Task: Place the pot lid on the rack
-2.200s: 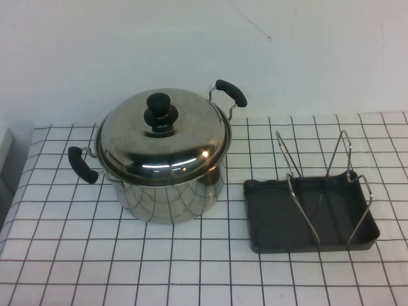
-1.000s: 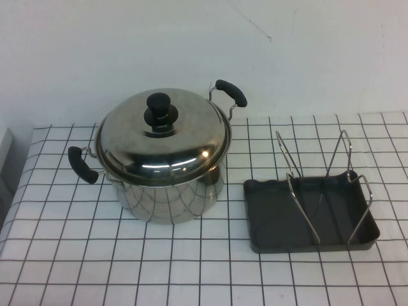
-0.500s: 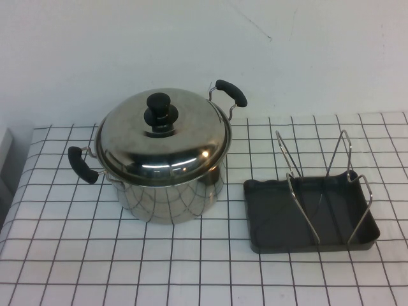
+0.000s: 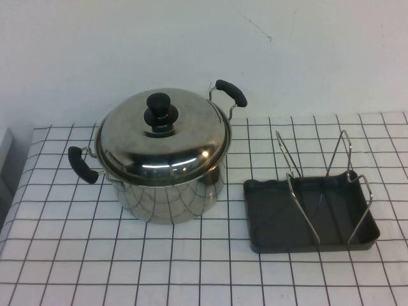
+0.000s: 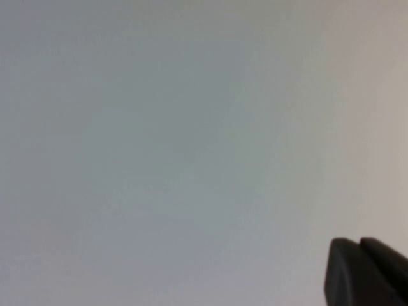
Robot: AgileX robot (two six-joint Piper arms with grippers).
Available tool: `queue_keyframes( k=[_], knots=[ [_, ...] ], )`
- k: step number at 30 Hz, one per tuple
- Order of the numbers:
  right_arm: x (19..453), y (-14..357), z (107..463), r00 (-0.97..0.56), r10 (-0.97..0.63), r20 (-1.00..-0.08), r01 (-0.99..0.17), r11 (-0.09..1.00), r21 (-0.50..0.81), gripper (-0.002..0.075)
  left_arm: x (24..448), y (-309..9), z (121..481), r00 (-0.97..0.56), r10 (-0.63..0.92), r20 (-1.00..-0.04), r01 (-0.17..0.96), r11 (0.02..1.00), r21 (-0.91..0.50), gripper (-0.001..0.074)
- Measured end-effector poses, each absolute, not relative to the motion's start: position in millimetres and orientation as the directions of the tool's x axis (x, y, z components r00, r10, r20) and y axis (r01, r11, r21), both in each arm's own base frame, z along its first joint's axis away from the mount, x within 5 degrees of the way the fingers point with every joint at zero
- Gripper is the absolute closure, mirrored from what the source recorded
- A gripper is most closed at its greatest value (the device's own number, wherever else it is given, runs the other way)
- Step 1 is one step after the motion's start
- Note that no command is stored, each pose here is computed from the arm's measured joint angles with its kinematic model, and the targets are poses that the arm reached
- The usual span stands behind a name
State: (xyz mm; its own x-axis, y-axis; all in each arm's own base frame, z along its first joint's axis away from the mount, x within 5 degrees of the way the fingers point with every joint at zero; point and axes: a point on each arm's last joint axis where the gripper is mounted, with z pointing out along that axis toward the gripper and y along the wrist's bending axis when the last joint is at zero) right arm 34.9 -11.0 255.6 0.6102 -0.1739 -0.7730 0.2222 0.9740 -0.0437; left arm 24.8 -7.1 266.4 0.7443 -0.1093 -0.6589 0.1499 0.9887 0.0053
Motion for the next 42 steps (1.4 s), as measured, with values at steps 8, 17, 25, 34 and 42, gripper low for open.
queue_keyframes(
  k=[8, 17, 25, 34, 42],
  knots=[
    [39, -10, 255, 0.537, -0.161, -0.828, 0.206, 0.977, -0.056, 0.0729, 20, -8, 270, 0.785, -0.106, -0.611, 0.154, 0.988, 0.027, 0.0737],
    [28, -1, 309, 0.322, -0.143, -0.936, 0.096, 0.988, -0.118, 0.0729, 15, -9, 273, 0.817, -0.142, -0.558, 0.186, 0.982, 0.022, 0.0737],
    [30, 7, 318, -0.089, -0.225, -0.970, -0.053, 0.974, -0.221, 0.0729, 12, -7, 276, 0.837, -0.174, -0.519, 0.200, 0.980, -0.006, 0.0737],
    [36, 9, 290, -0.264, -0.401, -0.877, -0.176, 0.914, -0.365, 0.0729, 20, -3, 271, 0.771, -0.238, -0.590, 0.225, 0.970, -0.097, 0.0737],
    [48, 8, 253, -0.297, -0.436, -0.849, -0.221, 0.897, -0.383, 0.0729, 43, -3, 261, 0.240, -0.182, -0.954, 0.108, 0.981, -0.160, 0.0737]
  ],
)
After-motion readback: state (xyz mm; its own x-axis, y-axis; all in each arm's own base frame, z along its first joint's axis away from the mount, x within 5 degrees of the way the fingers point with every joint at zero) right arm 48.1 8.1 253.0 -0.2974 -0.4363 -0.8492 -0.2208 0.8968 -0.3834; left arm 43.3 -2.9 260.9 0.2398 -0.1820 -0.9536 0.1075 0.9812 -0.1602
